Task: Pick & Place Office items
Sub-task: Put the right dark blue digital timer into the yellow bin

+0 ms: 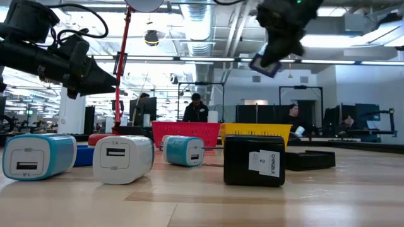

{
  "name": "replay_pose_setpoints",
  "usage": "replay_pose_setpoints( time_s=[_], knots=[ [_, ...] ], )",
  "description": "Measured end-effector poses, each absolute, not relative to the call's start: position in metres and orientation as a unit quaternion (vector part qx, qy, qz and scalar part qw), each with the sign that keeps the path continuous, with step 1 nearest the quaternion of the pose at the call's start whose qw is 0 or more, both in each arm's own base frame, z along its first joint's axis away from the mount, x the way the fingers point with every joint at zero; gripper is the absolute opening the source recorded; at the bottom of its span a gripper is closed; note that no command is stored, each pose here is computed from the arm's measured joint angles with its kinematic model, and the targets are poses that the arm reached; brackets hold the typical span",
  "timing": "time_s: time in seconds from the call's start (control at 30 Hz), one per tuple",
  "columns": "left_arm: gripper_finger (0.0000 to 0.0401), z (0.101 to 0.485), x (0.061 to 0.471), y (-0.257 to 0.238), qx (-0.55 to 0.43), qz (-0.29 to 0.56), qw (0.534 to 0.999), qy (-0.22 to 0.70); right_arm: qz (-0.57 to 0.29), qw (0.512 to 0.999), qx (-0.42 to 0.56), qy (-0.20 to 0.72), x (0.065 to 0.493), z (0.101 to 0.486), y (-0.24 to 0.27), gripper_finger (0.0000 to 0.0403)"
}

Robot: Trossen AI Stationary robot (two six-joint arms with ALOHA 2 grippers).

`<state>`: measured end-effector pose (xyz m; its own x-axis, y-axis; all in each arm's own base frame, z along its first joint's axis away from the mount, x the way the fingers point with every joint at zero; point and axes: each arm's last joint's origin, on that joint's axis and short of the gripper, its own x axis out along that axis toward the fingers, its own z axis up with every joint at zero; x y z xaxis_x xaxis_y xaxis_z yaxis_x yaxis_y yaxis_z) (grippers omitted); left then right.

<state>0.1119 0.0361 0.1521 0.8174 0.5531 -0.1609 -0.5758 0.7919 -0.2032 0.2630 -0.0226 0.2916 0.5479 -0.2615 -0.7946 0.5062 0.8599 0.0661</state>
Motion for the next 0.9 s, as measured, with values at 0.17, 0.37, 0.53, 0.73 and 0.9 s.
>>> replay_pose_setpoints(
  time_s=[0.17, 0.37, 0.53, 0.73, 0.9],
  knots=[
    [0.0195, 0.152, 0.112, 0.036, -0.122, 0.298, 0.946, 0.045, -0.138, 0.875, -0.009, 0.464, 0.278, 0.302, -0.064, 0.0044],
    [0.0195, 0.152, 0.112, 0.036, -0.122, 0.299, 0.945, 0.045, 0.031, 0.827, -0.216, 0.518, 0.3, 0.295, -0.096, 0.0044],
    [0.0195, 0.152, 0.112, 0.036, -0.122, 0.298, 0.946, 0.045, 0.11, 0.783, -0.331, 0.516, 0.32, 0.288, -0.106, 0.0047],
    [0.0195, 0.152, 0.112, 0.036, -0.122, 0.298, 0.946, 0.045, 0.21, 0.71, -0.416, 0.528, 0.329, 0.266, -0.102, 0.0049],
    [0.0195, 0.152, 0.112, 0.036, -0.122, 0.299, 0.945, 0.045, 0.245, 0.683, -0.443, 0.526, 0.335, 0.255, -0.103, 0.005]
  ],
)
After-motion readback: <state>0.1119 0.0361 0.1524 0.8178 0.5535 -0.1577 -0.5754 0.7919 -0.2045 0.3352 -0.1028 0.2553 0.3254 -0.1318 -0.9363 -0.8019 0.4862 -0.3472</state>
